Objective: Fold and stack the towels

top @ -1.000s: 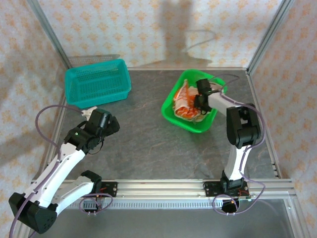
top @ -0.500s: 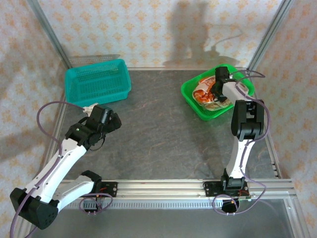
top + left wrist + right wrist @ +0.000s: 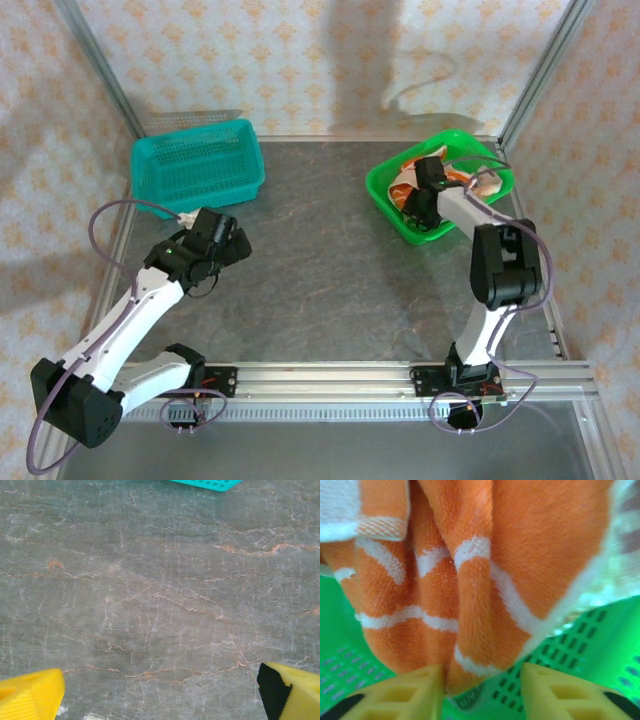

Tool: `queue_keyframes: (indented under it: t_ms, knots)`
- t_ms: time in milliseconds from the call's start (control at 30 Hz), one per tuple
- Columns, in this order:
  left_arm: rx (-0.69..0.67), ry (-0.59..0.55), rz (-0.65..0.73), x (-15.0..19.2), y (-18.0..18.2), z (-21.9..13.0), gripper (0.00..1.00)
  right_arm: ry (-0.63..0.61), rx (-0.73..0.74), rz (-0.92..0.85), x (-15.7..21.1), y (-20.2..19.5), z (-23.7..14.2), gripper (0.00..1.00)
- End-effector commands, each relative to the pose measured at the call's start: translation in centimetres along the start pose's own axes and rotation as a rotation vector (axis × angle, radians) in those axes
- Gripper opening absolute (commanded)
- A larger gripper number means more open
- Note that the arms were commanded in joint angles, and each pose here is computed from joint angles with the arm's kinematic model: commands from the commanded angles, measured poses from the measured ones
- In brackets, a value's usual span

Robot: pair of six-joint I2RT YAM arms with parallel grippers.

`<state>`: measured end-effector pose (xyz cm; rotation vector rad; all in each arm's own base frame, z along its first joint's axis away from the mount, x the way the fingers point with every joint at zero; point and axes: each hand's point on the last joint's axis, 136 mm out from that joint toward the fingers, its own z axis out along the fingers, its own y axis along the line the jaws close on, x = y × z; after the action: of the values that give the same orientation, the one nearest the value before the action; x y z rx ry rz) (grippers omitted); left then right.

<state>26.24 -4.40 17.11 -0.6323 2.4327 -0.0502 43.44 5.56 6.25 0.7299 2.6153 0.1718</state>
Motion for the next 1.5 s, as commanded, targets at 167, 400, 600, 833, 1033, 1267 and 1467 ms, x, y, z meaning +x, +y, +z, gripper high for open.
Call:
queue_keyframes:
  t_ms: [167, 400, 600, 833, 1033, 1267, 1467]
  knots:
    - [0.03, -0.046, -0.025, -1.7, -0.4, -1.6, 1.0, -0.124, 0.063, 0.065, -8.1, 2.3, 2.9, 0.39]
    - [0.038, -0.048, -0.03, -1.5, -0.4, -1.5, 1.0, -0.172, 0.079, 0.078, -14.8, 2.8, 3.1, 0.46]
    - [0.044, -0.048, -0.03, -1.4, -0.4, -1.4, 1.0, -0.201, 0.026, 0.04, -16.4, 3.7, -0.4, 0.54]
    - [0.053, -0.046, -0.028, -1.2, -0.5, -1.3, 1.0, -0.283, 0.115, 0.023, -16.2, 0.4, -3.8, 0.64]
    - [0.056, -0.046, -0.027, -1.2, -0.5, -1.4, 1.0, -0.298, 0.133, 0.085, -18.5, -2.4, -3.8, 0.65]
    - [0.046, -0.043, -0.019, -1.4, -0.5, -1.4, 1.0, -0.279, 0.166, 0.107, -20.1, -2.6, -0.8, 0.67]
    - [0.036, -0.047, -0.016, -1.5, -0.4, -1.6, 1.0, -0.285, 0.215, 0.161, -21.1, -3.3, 1.8, 0.62]
